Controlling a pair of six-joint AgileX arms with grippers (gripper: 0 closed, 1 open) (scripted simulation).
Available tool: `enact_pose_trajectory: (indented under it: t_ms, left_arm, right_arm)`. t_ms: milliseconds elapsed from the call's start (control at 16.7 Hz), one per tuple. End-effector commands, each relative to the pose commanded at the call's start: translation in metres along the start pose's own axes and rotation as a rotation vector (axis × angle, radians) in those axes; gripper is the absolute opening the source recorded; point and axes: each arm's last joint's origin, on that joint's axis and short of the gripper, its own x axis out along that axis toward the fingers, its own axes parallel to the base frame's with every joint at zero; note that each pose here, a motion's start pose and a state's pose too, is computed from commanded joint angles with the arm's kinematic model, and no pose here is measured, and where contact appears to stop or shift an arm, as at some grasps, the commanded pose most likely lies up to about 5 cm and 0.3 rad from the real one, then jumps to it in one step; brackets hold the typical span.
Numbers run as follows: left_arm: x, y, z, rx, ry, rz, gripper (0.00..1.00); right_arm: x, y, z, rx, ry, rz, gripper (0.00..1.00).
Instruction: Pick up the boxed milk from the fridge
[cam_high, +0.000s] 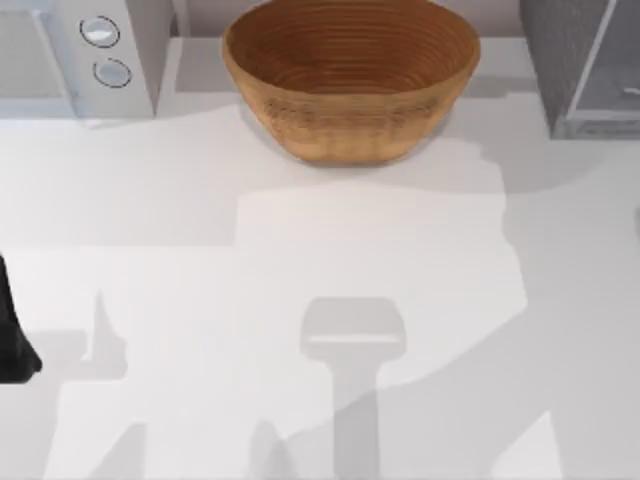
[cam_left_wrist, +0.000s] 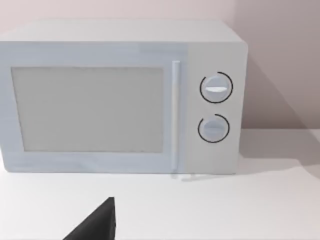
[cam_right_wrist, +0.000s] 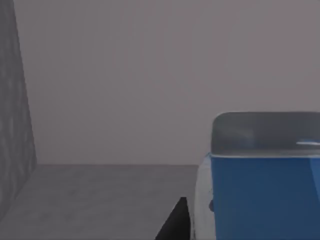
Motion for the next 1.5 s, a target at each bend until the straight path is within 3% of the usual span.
enact_pose_trajectory:
  t_ms: [480,960,1260,1500]
  left_arm:
    - [0.000,0.000,0.000,0.000,0.000,0.000,1.00]
    - [0.000,0.000,0.000,0.000,0.000,0.000,1.00]
    - [0.000,0.000,0.000,0.000,0.000,0.000,1.00]
    - [0.000,0.000,0.000,0.000,0.000,0.000,1.00]
  right_arm:
    - [-0.079,0.000,-0.004,0.005,0.016,-0.003,0.00]
    - [-0.085,0.003,-0.003,0.006,0.013,0.002,0.00]
    - [-0.106,0.017,0.034,0.001,0.016,0.008,0.00]
    - [-0.153,0.038,0.084,-0.005,0.006,0.006,0.00]
